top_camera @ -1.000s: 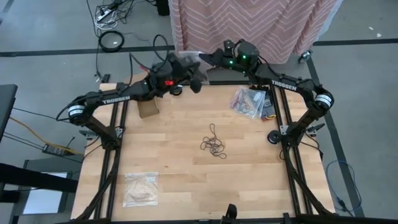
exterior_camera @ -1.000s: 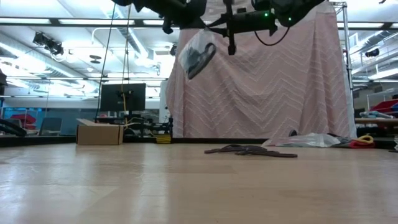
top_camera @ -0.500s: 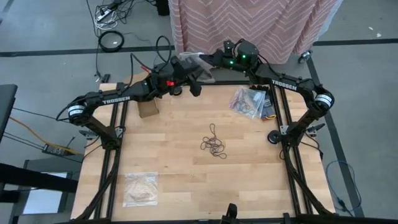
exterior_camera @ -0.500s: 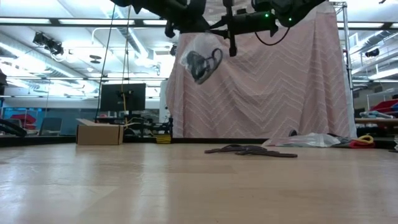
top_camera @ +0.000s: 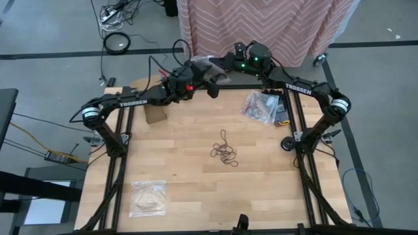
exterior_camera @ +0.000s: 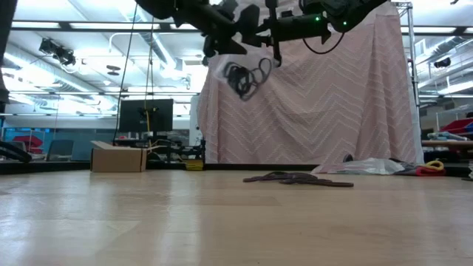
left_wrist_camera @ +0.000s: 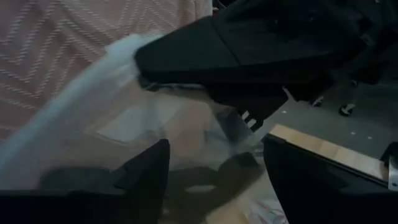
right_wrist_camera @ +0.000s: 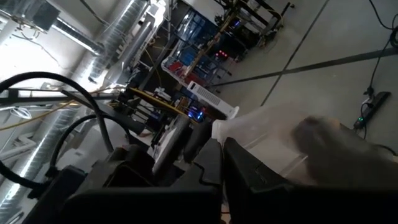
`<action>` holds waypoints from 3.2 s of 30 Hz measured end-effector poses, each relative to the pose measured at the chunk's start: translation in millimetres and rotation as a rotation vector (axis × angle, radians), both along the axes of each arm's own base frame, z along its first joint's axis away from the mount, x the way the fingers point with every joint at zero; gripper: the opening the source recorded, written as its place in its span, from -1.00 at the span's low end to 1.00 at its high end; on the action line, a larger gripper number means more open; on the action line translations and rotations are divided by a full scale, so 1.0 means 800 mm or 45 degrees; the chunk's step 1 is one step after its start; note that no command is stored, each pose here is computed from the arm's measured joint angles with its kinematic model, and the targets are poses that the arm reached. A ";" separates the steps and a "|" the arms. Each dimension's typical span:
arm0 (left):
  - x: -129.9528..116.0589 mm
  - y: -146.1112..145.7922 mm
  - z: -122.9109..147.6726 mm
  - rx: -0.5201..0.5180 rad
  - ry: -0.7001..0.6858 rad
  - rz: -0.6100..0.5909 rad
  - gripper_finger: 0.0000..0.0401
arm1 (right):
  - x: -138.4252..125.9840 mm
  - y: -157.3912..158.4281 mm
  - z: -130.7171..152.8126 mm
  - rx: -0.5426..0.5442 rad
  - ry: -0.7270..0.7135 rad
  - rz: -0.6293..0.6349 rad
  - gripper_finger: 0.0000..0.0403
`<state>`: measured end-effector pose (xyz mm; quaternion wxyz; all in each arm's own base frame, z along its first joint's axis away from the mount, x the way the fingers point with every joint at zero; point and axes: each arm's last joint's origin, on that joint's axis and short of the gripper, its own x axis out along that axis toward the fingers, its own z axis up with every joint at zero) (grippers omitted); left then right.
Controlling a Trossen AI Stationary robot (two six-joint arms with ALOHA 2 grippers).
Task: Sort rubber bands
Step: Close the transparent zip bag
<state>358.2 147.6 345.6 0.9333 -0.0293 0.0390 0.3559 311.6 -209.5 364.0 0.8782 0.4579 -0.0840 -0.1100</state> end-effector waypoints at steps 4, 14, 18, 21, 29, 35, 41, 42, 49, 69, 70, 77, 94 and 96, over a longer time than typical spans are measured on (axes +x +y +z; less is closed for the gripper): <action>0.006 -0.004 0.011 -0.009 -0.048 0.008 0.34 | -0.001 -0.001 -0.001 -0.006 0.008 0.007 -1.00; 0.002 -0.012 0.007 0.027 0.100 0.213 0.34 | -0.011 -0.015 0.001 0.005 -0.001 -0.011 -1.00; -0.007 -0.018 0.008 -0.047 0.127 0.210 0.34 | -0.015 -0.017 0.001 -0.017 0.009 0.121 -1.00; -0.020 -0.022 0.017 -0.107 0.114 0.209 0.34 | -0.015 -0.017 0.002 -0.026 0.000 0.133 -1.00; -0.051 -0.035 0.029 -0.168 0.254 0.145 0.34 | -0.019 -0.010 0.007 -0.117 -0.011 0.523 -1.00; -0.088 -0.051 0.052 -0.230 0.298 -0.077 0.25 | -0.023 0.011 0.011 -0.189 0.029 0.767 -1.00; -0.120 -0.071 0.079 -0.187 0.297 -0.415 0.08 | -0.012 0.037 0.001 -0.158 0.080 1.005 -1.00; -0.122 -0.072 0.079 -0.176 0.315 -0.447 0.06 | -0.008 0.044 -0.002 -0.160 0.092 1.032 -1.00; -0.110 -0.074 0.064 -0.172 0.415 -0.680 0.01 | 0.022 0.100 -0.009 -0.213 0.135 1.116 -1.00; -0.105 -0.068 0.058 -0.433 0.290 -1.019 0.00 | 0.040 0.135 -0.032 -0.318 0.408 0.765 -1.00; -0.106 -0.068 0.059 -0.444 0.285 -1.020 0.00 | 0.040 0.136 -0.032 -0.319 0.409 0.766 -1.00; -0.107 -0.069 0.053 -0.505 0.330 -1.022 0.00 | 0.040 0.135 -0.031 -0.332 0.409 0.756 -1.00; -0.100 -0.066 0.040 -0.527 0.396 -1.007 0.00 | 0.041 0.134 -0.027 -0.357 0.370 0.743 -1.00; -0.101 -0.066 0.037 -0.535 0.427 -0.985 0.00 | 0.041 0.135 -0.027 -0.356 0.369 0.747 -1.00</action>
